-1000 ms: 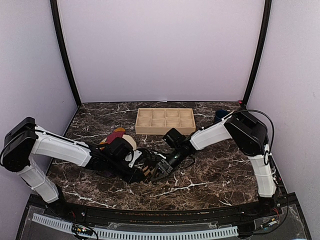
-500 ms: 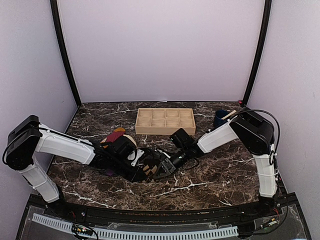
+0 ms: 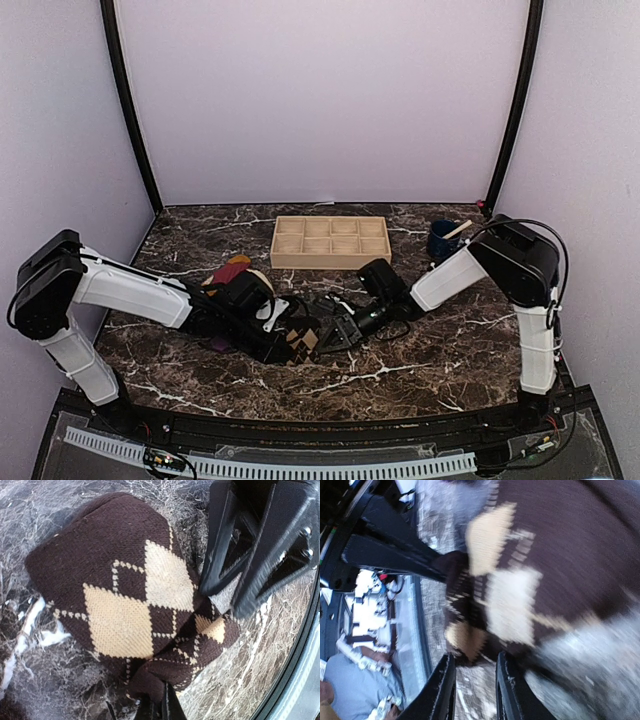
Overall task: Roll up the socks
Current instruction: Roll the sock at the center of the board.
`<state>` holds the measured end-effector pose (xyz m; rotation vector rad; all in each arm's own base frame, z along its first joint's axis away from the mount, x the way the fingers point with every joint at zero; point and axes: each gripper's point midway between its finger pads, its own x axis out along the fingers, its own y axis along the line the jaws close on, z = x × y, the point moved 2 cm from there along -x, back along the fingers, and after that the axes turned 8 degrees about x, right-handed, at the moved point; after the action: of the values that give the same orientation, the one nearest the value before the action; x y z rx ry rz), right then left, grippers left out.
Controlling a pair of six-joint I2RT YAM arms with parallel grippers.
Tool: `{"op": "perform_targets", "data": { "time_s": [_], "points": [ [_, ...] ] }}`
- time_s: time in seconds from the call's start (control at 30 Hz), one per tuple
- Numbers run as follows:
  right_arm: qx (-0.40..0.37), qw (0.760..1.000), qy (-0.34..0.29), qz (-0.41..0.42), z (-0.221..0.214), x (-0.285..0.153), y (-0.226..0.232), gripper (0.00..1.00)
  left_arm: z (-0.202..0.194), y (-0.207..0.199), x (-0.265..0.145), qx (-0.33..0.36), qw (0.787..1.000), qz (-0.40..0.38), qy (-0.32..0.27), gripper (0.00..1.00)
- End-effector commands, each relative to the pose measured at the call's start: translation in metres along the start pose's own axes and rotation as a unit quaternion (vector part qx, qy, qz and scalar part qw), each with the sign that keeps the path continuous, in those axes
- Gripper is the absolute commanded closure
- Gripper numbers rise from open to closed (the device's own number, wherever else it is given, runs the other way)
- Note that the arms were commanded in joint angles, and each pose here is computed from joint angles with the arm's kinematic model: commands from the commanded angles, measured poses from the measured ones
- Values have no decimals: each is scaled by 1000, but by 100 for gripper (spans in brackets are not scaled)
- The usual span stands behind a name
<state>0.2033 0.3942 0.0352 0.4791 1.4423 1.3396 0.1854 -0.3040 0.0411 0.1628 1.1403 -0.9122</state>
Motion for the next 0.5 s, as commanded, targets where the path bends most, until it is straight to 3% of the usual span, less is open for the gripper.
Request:
{"op": "perform_targets", "data": {
  "time_s": [0.0,0.23,0.47],
  "points": [
    [21,996,-49,-66,3,-15,-23,73,-25,9,7,-22,998,8,55,100],
    [-74,976,-107,-172,4,-36,-18,73,-24,11,10,-38,997,-7,64,100],
    [-189,925,-151,-293,2,-45,-8,73,-27,15,11,-55,995,-28,82,100]
  ]
}}
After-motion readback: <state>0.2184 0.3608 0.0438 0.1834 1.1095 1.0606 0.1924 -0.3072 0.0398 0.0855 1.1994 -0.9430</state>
